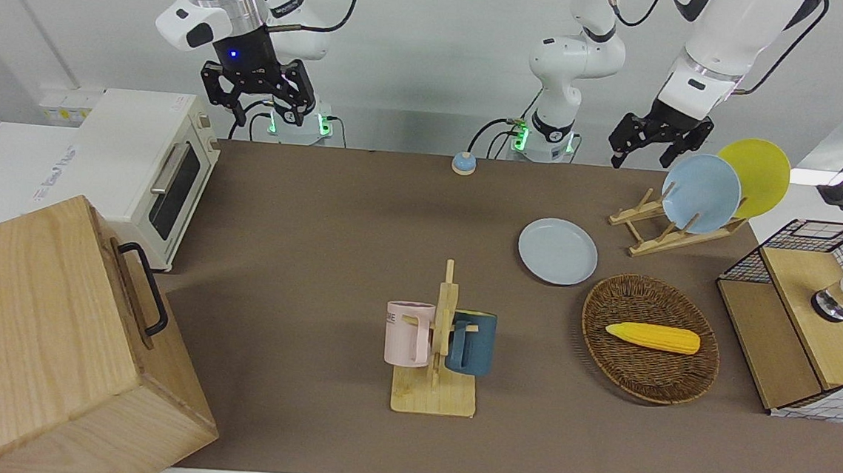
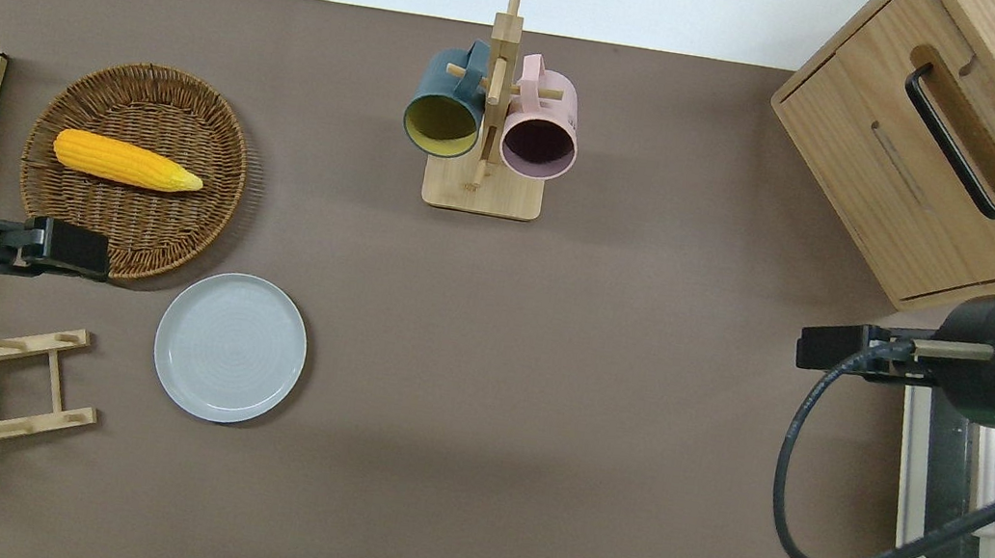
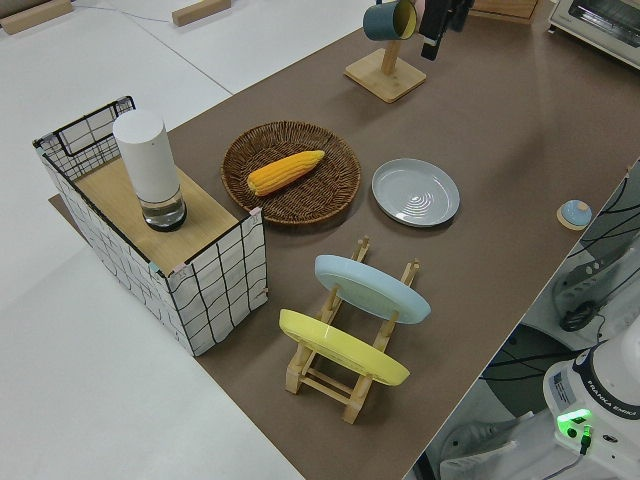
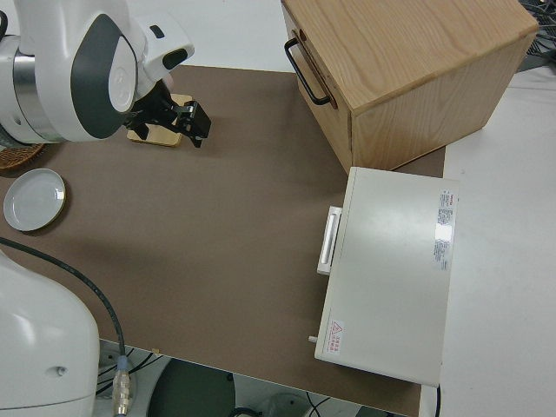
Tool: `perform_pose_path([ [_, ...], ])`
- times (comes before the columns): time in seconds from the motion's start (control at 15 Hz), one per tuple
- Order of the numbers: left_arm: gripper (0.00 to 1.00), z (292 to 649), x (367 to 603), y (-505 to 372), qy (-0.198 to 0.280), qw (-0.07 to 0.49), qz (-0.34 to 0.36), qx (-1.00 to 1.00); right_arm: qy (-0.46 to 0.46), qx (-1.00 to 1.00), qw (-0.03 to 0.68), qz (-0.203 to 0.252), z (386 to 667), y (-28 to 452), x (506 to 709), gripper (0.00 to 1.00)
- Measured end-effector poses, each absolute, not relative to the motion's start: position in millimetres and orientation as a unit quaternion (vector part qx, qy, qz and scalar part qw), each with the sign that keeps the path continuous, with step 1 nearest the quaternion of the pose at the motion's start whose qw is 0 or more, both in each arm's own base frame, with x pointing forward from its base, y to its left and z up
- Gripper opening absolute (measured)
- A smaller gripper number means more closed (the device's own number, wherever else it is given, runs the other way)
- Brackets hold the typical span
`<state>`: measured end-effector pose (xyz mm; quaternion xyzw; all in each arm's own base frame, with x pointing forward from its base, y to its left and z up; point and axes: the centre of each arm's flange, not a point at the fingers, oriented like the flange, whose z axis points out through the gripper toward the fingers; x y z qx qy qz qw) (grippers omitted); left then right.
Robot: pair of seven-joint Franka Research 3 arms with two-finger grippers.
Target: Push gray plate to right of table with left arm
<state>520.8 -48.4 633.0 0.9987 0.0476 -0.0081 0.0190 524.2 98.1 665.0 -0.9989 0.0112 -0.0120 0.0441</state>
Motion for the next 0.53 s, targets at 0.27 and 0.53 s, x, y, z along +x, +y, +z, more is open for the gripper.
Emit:
perform_pose_path([
  [0.27,1.0,633.1,521.4,-40.5,0.054,0.019,-0.008,0.998,0.011,-0.999,0.044,-0.012,665.0,98.1,524.2,1.0],
  [0.53,1.0,633.1,521.4,-39.4,0.055,0.019,-0.008,0.998,0.011,-0.999,0.044,-0.012,665.0,98.1,524.2,1.0],
])
